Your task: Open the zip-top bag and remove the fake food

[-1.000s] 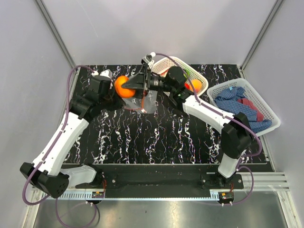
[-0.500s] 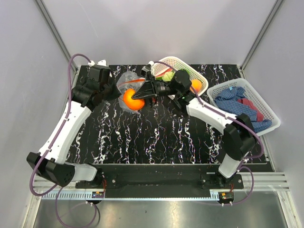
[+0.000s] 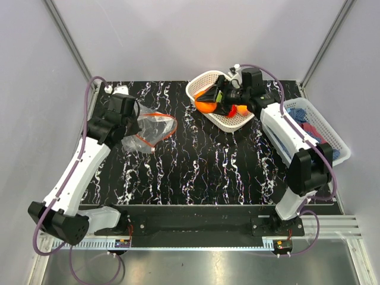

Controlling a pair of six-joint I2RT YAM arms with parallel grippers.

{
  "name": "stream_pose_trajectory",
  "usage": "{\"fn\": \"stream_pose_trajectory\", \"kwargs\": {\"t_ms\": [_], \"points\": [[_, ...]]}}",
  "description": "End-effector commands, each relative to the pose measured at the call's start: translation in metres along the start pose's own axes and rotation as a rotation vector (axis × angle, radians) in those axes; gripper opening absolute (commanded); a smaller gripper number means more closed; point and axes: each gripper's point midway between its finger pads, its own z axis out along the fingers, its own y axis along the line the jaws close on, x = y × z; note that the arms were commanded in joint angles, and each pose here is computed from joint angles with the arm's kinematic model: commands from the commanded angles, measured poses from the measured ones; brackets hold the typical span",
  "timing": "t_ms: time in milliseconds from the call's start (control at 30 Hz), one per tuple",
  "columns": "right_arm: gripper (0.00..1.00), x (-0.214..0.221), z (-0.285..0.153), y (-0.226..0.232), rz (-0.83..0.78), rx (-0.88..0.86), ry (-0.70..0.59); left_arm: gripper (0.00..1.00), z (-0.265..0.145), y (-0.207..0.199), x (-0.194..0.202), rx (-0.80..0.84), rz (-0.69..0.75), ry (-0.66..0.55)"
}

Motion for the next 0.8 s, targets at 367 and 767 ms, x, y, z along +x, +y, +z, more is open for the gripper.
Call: {"fn": "stream_pose_trajectory", "kwargs": {"t_ms": [367,767], "points": [[0.45,-0.062,-0.064,-0.202,-0.177,0.799,-0.003,0.44,0.051,-0.042,0.039,0.144,0.069,0.189],[0.94,-0.072,-0.066,-0.221,-0.227,0.876,0.022,0.97,0.012,-0.079,0.038,0.385,-0.029,0.225]]}}
